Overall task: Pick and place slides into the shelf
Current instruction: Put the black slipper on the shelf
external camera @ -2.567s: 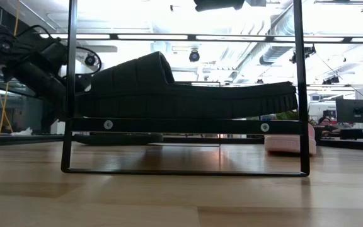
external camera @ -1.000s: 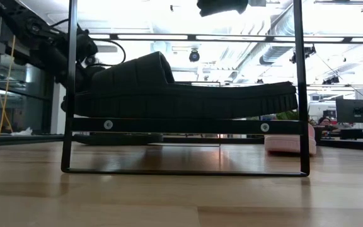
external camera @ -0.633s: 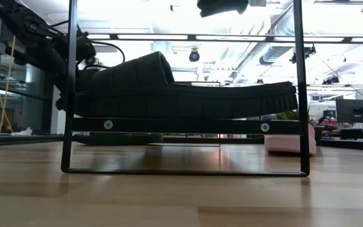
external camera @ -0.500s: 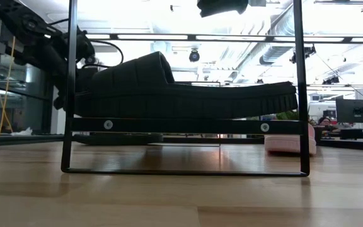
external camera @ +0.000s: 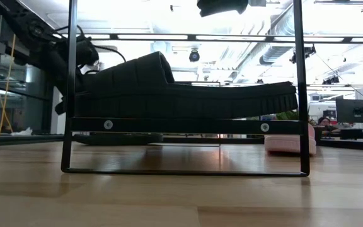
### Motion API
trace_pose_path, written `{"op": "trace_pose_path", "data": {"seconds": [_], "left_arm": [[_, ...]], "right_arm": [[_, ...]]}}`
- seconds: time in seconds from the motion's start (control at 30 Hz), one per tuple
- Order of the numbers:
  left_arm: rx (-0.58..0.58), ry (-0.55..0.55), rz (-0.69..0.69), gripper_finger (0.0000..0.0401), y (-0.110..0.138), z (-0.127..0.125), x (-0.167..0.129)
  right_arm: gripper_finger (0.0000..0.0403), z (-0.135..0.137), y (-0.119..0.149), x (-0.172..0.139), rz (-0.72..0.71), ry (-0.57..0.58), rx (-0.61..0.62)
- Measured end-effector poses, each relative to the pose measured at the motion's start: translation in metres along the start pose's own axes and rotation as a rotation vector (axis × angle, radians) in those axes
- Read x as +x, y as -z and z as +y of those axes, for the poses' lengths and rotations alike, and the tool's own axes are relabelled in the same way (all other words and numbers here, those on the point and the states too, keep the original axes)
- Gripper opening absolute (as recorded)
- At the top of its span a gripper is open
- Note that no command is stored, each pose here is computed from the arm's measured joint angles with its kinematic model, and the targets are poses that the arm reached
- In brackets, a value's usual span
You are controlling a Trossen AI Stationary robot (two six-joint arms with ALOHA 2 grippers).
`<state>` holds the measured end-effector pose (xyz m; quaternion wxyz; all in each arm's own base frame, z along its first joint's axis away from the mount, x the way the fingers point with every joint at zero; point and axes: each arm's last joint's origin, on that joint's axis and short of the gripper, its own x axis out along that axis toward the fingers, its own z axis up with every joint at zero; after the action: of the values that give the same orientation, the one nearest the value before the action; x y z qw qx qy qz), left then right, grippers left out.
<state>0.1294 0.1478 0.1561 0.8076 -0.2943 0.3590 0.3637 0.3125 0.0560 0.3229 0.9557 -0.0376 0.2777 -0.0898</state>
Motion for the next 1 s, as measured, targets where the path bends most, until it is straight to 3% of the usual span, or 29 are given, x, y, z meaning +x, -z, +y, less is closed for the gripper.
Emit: {"op": "trace_pose_path", "data": {"seconds": [0.27,0.5,0.77,1.0], "left_arm": [[-0.006,-0.023,0.053,0.0145,0.003,0.003,0.012],[-0.037,0.052,-0.022,0.0145,-0.005,-0.001,0.012],[-0.048,0.061,-0.045,0.0145,-0.007,-0.001,0.013],[-0.074,0.079,-0.075,0.0145,-0.01,-0.001,0.033]], "right_arm": [[0.0142,0.0,0.0,0.0,0.0,0.0,0.0],[0.0142,0.0,0.0,0.0,0.0,0.0,0.0],[0.0142,0.0,0.0,0.0,0.0,0.0,0.0],[0.0142,0.0,-0.001,0.0,-0.01,-0.001,0.004]]}}
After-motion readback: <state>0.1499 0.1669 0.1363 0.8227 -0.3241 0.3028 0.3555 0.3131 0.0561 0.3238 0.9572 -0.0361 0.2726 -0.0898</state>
